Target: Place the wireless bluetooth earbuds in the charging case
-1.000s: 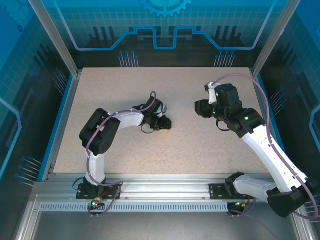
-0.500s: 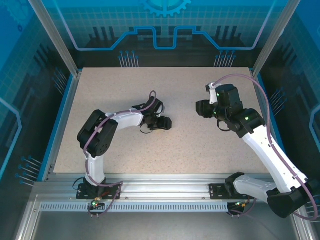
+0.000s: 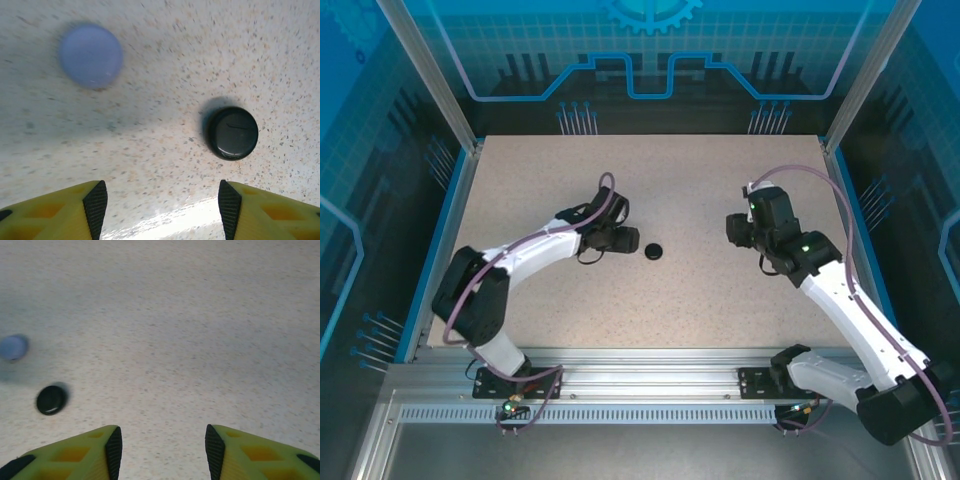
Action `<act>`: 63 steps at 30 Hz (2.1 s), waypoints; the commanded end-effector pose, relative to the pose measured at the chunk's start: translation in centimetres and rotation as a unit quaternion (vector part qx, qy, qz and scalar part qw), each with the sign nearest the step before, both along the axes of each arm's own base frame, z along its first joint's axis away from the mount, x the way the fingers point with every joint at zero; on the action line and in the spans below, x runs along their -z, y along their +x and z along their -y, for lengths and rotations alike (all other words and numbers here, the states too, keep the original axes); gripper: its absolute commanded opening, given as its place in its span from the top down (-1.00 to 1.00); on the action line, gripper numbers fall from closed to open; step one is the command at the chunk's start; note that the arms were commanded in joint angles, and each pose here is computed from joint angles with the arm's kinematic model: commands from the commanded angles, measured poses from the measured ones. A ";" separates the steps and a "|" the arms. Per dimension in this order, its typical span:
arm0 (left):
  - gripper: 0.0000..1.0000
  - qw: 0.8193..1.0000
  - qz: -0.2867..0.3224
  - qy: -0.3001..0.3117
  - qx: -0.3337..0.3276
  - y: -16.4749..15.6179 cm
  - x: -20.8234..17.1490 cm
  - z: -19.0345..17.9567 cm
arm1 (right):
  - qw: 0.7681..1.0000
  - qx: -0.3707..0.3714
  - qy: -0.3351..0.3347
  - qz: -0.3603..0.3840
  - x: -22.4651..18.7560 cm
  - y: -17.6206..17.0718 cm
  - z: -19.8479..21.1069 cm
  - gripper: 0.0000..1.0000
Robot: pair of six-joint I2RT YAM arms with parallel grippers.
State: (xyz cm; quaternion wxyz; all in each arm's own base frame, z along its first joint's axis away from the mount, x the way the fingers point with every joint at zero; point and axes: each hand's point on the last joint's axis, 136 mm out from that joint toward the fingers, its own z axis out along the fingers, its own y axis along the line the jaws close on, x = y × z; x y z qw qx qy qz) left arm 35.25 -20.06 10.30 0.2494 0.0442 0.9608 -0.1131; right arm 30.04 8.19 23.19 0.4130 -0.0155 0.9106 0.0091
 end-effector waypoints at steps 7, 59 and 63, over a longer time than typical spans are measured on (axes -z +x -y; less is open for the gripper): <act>-0.27 0.991 0.110 0.070 -0.018 0.4 -4.0 -7.1 | 0.990 0.081 -0.100 0.061 2.9 2.0 5.5 -0.07; -0.98 0.939 0.333 0.017 -0.084 3.8 0.8 -18.2 | 0.979 0.005 -0.014 0.202 11.5 7.8 7.2 -0.50; -0.98 0.938 0.336 0.017 -0.081 3.8 1.0 -18.2 | 0.980 0.000 -0.025 0.198 12.5 8.3 6.7 -0.53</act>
